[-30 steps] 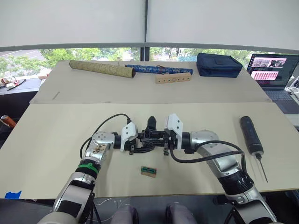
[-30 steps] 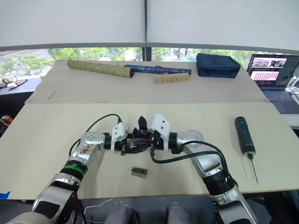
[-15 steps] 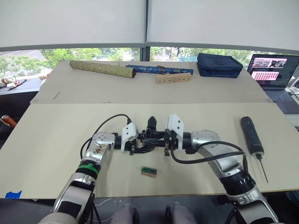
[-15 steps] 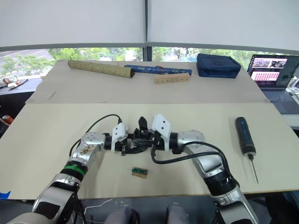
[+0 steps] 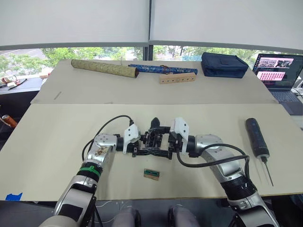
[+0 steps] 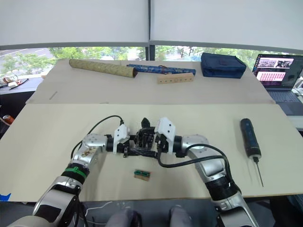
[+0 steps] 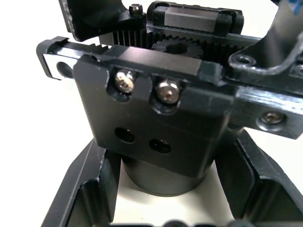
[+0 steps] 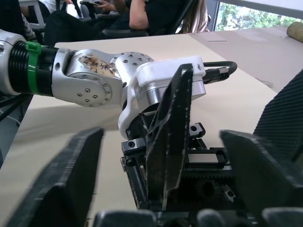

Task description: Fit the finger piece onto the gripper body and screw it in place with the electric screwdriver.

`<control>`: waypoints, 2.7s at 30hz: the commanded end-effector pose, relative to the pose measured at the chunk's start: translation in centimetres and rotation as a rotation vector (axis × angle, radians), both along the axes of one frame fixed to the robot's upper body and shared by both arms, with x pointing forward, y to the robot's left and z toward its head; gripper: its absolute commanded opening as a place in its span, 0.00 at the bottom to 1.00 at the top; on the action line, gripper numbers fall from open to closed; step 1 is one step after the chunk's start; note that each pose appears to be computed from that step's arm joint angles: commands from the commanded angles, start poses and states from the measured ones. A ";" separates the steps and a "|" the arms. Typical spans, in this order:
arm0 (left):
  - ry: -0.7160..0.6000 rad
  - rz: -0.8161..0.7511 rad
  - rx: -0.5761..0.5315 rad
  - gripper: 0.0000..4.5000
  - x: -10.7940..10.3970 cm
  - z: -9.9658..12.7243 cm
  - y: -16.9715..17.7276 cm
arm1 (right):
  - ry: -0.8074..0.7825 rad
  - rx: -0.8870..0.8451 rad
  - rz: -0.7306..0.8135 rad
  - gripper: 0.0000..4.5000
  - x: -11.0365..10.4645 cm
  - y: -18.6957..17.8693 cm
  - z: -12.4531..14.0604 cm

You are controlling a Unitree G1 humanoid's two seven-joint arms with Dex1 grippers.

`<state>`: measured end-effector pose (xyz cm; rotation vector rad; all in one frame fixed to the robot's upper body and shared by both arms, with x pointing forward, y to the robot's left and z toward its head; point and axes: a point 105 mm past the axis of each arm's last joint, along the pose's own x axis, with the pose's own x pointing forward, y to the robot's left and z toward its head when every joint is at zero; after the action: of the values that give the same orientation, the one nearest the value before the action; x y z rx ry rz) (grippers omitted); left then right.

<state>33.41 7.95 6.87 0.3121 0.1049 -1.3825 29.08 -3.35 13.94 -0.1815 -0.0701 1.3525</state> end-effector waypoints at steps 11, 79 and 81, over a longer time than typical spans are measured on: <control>0.032 0.118 -0.005 0.98 0.0 -1.1 2.8 | -0.211 0.219 0.094 1.00 -2.2 -1.3 6.1; -0.101 -0.007 -0.179 1.00 -9.2 13.7 6.5 | 0.519 -0.307 -1.335 0.82 0.2 -35.7 -3.7; -0.100 -0.004 -0.175 1.00 -9.1 13.5 6.7 | 0.482 -0.306 -1.342 0.66 0.6 -36.1 -3.4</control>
<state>24.31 14.22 19.93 0.2094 -0.0753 -1.3771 29.27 -38.48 9.11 -0.0606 0.6306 0.0466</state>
